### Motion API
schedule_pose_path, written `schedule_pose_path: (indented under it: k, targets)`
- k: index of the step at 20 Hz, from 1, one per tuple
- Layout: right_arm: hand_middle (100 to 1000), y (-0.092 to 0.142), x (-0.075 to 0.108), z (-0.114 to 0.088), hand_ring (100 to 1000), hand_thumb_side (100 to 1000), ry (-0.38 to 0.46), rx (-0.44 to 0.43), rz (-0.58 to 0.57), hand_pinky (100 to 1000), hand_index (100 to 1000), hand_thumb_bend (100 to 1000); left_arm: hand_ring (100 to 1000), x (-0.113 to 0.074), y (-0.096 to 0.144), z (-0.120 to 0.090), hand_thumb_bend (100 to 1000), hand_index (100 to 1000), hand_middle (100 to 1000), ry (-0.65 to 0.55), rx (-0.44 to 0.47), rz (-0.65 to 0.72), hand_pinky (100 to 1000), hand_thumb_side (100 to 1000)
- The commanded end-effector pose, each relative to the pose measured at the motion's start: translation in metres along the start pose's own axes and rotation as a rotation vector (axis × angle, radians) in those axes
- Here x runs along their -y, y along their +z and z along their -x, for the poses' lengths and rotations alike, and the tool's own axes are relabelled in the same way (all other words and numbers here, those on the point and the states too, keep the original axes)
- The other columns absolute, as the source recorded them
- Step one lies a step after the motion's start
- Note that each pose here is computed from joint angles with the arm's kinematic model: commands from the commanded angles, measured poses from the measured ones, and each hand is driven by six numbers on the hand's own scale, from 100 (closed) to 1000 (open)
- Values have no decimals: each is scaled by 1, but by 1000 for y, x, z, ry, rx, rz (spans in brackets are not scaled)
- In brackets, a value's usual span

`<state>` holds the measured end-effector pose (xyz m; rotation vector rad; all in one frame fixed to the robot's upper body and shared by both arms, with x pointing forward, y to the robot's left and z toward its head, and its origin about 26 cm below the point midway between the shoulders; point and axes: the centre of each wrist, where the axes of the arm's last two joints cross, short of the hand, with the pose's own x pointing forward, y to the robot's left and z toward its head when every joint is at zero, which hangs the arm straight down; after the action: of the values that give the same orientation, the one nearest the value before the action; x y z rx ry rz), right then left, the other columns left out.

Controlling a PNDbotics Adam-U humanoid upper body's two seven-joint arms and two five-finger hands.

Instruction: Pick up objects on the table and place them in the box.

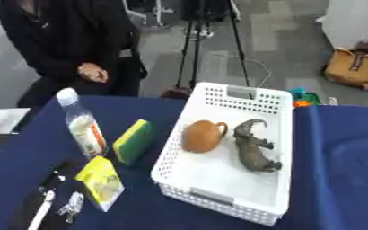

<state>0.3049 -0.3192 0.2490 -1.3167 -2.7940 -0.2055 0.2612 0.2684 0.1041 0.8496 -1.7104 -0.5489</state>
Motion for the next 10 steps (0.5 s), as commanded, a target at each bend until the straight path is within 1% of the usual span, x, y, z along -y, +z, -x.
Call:
schedule_pose_path:
  k: [1, 10]
  targets:
    - [366, -9, 3, -4, 432, 943, 5, 30, 20, 463, 515, 100, 1000, -6, -1, -2, 127, 1000, 1000, 34, 15, -15, 1000, 1000]
    - [364, -9, 3, -4, 430, 943, 5, 30, 18, 462, 512, 100, 1000, -5, 1, -1, 136, 1000, 1000, 58, -18, -19, 1000, 1000]
